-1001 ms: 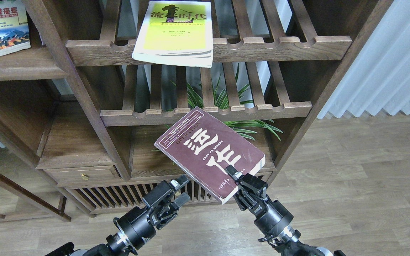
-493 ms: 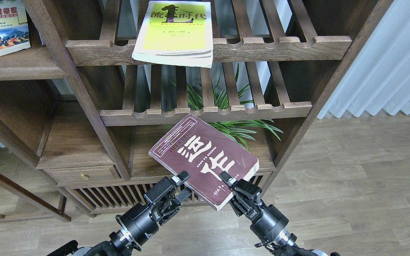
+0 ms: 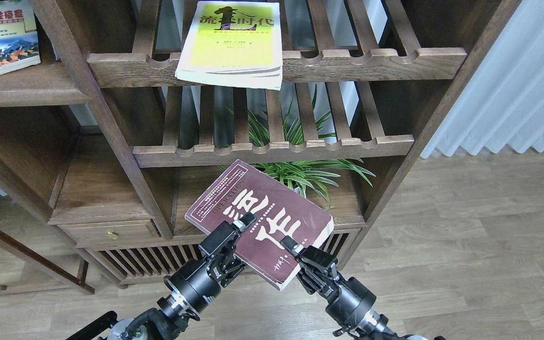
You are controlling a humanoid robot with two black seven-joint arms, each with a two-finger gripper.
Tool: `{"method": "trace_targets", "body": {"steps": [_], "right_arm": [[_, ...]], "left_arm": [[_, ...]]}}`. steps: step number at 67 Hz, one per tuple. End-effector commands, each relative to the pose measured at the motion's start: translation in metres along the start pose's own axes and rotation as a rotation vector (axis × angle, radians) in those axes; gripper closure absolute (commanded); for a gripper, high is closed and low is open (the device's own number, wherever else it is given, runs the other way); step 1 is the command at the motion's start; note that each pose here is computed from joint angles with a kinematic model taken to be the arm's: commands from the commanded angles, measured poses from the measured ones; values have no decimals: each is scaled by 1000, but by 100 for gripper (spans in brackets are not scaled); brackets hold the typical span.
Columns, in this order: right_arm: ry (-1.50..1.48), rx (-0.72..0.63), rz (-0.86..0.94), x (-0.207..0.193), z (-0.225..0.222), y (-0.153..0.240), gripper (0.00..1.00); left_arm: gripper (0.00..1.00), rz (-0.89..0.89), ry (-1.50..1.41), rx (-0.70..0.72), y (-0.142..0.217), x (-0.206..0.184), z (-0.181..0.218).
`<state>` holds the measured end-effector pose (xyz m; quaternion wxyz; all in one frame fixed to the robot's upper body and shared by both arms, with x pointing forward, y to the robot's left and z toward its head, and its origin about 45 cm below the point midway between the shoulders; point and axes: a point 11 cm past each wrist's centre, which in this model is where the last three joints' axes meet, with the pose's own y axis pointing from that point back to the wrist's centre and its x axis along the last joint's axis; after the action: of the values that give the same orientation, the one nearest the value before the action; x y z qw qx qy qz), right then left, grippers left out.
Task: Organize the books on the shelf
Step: 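Hand the maroon book from the right gripper to the left gripper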
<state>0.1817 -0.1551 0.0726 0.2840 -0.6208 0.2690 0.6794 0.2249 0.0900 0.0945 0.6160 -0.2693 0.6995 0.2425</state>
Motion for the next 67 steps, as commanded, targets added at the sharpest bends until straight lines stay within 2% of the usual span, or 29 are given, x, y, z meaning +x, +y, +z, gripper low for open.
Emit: {"method": "trace_targets", "body": {"steps": [1, 9, 13, 30, 35, 38, 39, 40, 41, 45, 46, 50, 56, 67], "right_arm": [[0, -1, 1, 0, 0, 0, 100], [-3, -8, 1, 1, 3, 0, 100], [-3, -10, 1, 1, 3, 0, 100], [-2, -10, 2, 1, 4, 0, 98], [-1, -5, -1, 0, 1, -1, 93], [6, -7, -3, -1, -1, -3, 79], [10, -10, -2, -1, -1, -3, 68], [10, -9, -1, -1, -1, -3, 65], [12, -9, 2, 0, -2, -3, 56], [16, -10, 5, 1, -4, -5, 39], [20, -13, 8, 1, -5, -6, 30], [25, -14, 9, 1, -6, -7, 14], [25, -9, 8, 1, -8, -7, 1], [17, 3, 7, 2, -11, -6, 0]], "left_arm": [[59, -9, 5, -14, -4, -2, 3], [77, -14, 8, -19, -5, -4, 5], [94, -36, 32, -31, -7, -9, 6], [100, -64, 42, -17, -16, -17, 2], [100, -64, 42, -16, -16, -17, 2], [100, -64, 40, -15, -16, -17, 3], [100, -64, 40, -16, -16, -17, 3], [100, -64, 39, -15, -16, -17, 3], [100, -64, 40, -16, -16, -17, 3], [100, -61, 35, -19, -14, -17, 5], [100, -59, 33, -18, -14, -17, 6], [100, -54, 28, -20, -12, -16, 8], [100, -36, 7, -24, -5, -14, 16], [100, 31, -82, -9, 30, -12, 42]]}}
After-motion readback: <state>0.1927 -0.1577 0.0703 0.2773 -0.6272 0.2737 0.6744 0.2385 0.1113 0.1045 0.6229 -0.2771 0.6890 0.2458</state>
